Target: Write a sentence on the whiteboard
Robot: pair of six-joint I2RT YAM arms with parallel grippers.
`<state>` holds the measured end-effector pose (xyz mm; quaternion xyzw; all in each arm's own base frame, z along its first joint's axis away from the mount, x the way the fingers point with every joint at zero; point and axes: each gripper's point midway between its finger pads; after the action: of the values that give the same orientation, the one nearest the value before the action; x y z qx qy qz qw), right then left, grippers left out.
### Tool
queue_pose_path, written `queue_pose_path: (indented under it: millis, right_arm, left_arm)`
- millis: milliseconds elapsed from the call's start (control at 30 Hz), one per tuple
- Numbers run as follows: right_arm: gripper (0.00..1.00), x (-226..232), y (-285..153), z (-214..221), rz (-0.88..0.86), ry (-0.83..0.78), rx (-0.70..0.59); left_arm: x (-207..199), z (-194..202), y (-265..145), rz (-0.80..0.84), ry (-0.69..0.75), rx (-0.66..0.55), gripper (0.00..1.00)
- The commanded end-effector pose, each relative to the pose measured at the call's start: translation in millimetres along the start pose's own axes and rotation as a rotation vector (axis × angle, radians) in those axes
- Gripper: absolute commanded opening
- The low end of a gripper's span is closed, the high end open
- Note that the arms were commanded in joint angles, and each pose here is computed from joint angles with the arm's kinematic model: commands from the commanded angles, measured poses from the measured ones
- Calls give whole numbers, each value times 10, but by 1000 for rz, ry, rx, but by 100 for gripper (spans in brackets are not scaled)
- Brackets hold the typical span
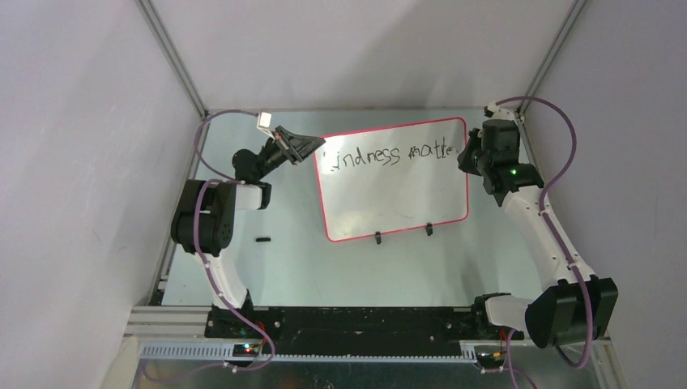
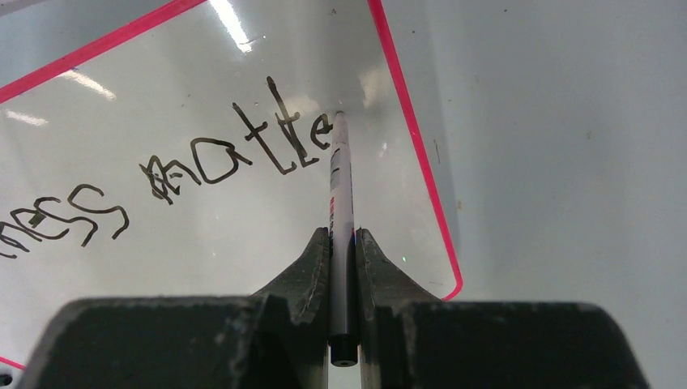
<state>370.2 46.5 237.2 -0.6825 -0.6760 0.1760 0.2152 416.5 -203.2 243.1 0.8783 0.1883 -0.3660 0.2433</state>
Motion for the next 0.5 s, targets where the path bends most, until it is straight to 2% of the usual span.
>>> queue_pose_path:
  millis: [0, 467]
  right_arm:
    - [0, 4, 0, -162, -1, 9, -44]
    - [0, -26, -53, 22, 19, -17, 21]
  left_arm:
    - [-131, -148, -18, 45, 112, -17, 0]
    - [-133, -145, -23, 44, 112, -17, 0]
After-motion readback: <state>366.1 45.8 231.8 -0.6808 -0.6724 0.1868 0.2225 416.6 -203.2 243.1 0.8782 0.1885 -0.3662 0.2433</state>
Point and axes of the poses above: each gripper's point midway between its finger pads, its own y axis out along the fingers, its own x axis along the line the jaws close on, z = x × y, and after that the axes turned 11 degrees about -y, right-handed
